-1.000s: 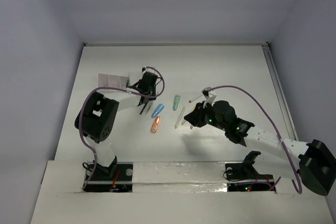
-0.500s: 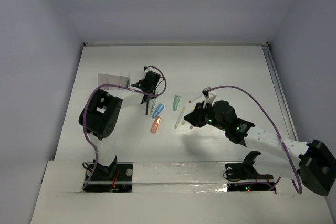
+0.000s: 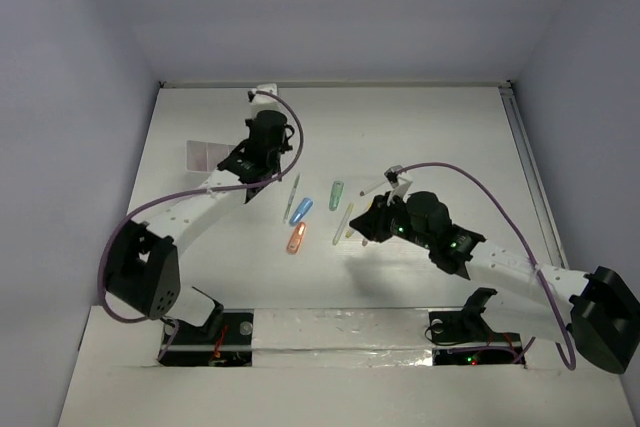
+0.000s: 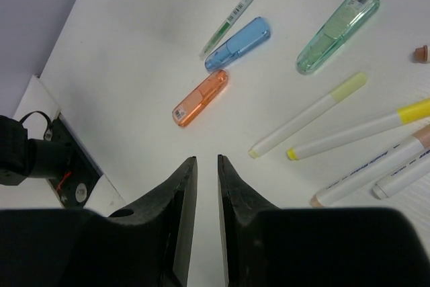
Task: Sort the stationery into containers
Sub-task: Pick up the pen from the center of the board, then place the pen in the storage box.
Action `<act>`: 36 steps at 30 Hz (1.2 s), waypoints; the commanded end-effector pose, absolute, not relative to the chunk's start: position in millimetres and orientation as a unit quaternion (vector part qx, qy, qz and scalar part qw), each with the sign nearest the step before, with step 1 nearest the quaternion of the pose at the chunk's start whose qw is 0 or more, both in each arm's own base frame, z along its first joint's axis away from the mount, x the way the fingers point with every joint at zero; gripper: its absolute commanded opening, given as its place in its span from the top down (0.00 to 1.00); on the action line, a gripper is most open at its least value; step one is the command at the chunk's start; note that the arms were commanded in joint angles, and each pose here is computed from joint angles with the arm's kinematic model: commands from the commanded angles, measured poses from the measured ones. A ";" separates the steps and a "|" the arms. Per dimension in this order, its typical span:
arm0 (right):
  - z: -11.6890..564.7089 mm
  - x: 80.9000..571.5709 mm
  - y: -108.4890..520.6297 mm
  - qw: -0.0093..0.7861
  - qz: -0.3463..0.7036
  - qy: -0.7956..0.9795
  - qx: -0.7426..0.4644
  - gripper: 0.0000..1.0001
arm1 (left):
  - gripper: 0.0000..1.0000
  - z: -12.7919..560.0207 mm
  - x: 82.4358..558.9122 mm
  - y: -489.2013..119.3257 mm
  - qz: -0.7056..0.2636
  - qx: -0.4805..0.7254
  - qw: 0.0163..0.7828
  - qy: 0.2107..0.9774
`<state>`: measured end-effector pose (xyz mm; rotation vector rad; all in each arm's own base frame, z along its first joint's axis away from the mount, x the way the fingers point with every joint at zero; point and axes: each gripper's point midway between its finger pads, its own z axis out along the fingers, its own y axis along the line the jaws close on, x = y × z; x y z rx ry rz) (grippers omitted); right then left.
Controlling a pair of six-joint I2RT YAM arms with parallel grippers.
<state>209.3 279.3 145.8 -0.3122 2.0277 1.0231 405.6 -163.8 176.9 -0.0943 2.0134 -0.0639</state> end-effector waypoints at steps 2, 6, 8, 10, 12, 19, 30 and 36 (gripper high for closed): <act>173.6 209.7 282.6 0.445 0.432 0.774 -0.127 0.75 | 1.00 256.6 432.9 -126.4 -0.009 -0.128 0.633 0.763; 179.2 208.8 280.2 0.453 0.434 0.769 -0.125 0.76 | 1.00 245.4 459.4 -78.9 0.000 -0.171 0.632 0.756; 178.3 208.3 279.5 0.452 0.433 0.769 -0.127 0.76 | 1.00 242.8 467.9 -64.6 -0.003 -0.183 0.635 0.751; 176.5 208.3 278.5 0.453 0.430 0.771 -0.128 0.76 | 1.00 238.4 474.1 -48.8 0.012 -0.185 0.636 0.749; 176.3 209.2 278.2 0.454 0.428 0.771 -0.127 0.76 | 1.00 240.3 479.4 -44.2 0.021 -0.179 0.645 0.742; 175.2 209.8 279.9 0.453 0.429 0.771 -0.129 0.77 | 1.00 238.8 493.6 -40.7 0.047 -0.166 0.662 0.730; 172.6 211.3 278.8 0.454 0.425 0.773 -0.125 0.77 | 1.00 181.9 486.2 -27.9 0.110 -0.130 0.637 0.752; 173.3 212.6 278.3 0.457 0.424 0.773 -0.122 0.77 | 1.00 174.4 481.3 -21.7 0.128 -0.128 0.635 0.751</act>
